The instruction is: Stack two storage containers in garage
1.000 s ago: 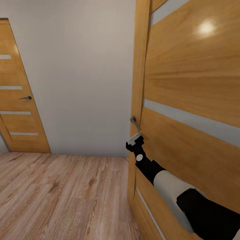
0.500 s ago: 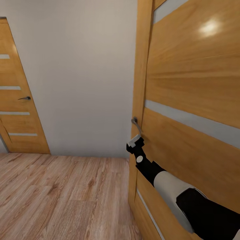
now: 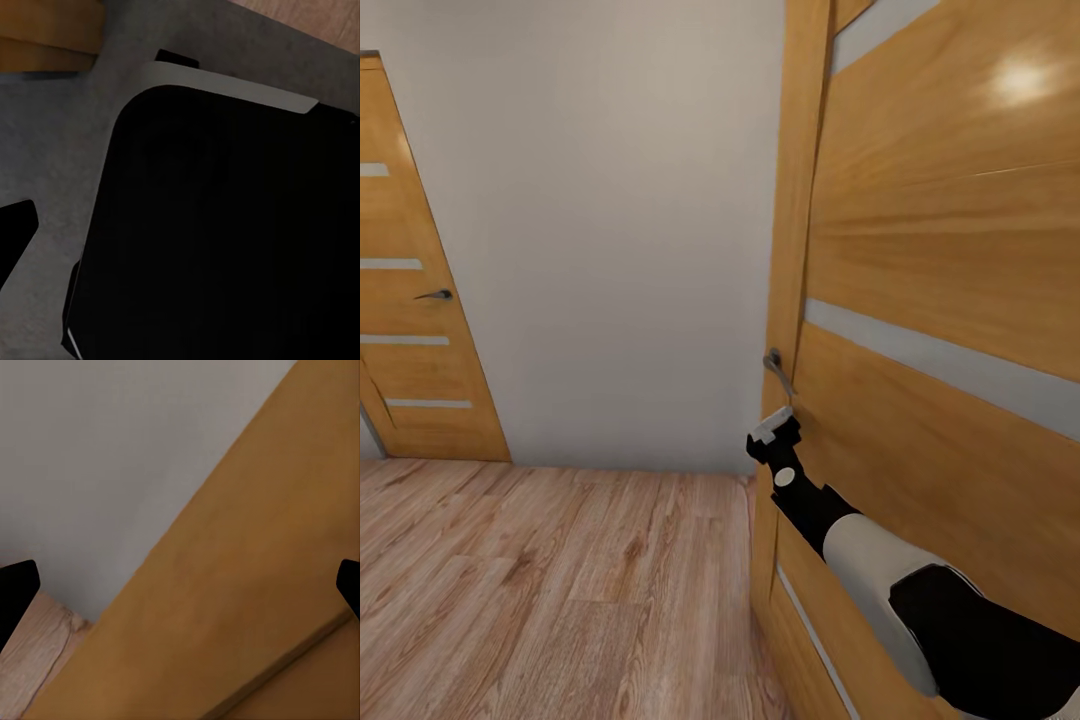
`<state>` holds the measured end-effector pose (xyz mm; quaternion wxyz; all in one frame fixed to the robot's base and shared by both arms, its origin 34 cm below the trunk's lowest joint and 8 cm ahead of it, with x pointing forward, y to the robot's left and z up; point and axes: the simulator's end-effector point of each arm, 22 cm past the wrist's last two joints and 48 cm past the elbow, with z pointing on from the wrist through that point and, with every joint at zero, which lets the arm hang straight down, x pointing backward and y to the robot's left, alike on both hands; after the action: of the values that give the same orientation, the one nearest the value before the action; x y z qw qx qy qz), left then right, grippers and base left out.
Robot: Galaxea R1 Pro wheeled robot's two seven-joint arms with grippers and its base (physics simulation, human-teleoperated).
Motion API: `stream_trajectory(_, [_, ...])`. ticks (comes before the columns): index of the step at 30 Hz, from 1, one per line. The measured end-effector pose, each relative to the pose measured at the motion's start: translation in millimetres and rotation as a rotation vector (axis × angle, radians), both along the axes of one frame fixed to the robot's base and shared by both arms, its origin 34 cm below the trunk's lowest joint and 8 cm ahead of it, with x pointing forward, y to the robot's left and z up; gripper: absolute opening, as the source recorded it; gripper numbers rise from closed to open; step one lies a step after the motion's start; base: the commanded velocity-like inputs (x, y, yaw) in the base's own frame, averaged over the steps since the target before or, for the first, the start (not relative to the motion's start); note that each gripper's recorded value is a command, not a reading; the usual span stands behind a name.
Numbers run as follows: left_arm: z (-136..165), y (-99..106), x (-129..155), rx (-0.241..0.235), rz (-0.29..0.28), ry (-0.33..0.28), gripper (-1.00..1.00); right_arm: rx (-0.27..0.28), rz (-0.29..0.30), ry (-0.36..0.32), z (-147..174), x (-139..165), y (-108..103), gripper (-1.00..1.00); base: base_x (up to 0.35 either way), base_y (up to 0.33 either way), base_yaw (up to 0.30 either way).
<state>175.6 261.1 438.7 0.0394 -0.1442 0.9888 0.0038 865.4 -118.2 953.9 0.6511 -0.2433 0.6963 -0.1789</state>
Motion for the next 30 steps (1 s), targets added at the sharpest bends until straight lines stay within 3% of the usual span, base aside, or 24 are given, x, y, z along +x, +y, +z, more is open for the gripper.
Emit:
stream_trajectory(24, [-0.1,0.1,-1.6,0.000,0.003,0.003,1.00,0.001,-0.016,0.020,-7.6,-0.5,-6.7,1.00,0.083,0.000,0.000])
stream_trajectory(28, [-0.1,-0.3,-1.6,-0.001,0.003,0.003,1.00,-0.011,-0.037,0.019,-9.1,1.9,-24.7,1.00,0.000,0.000,0.000])
stream_trajectory(30, [-0.1,-0.4,-1.6,-0.001,0.003,0.003,1.00,-0.030,-0.055,0.019,-10.3,4.1,-43.7,1.00,0.000,0.000,0.000])
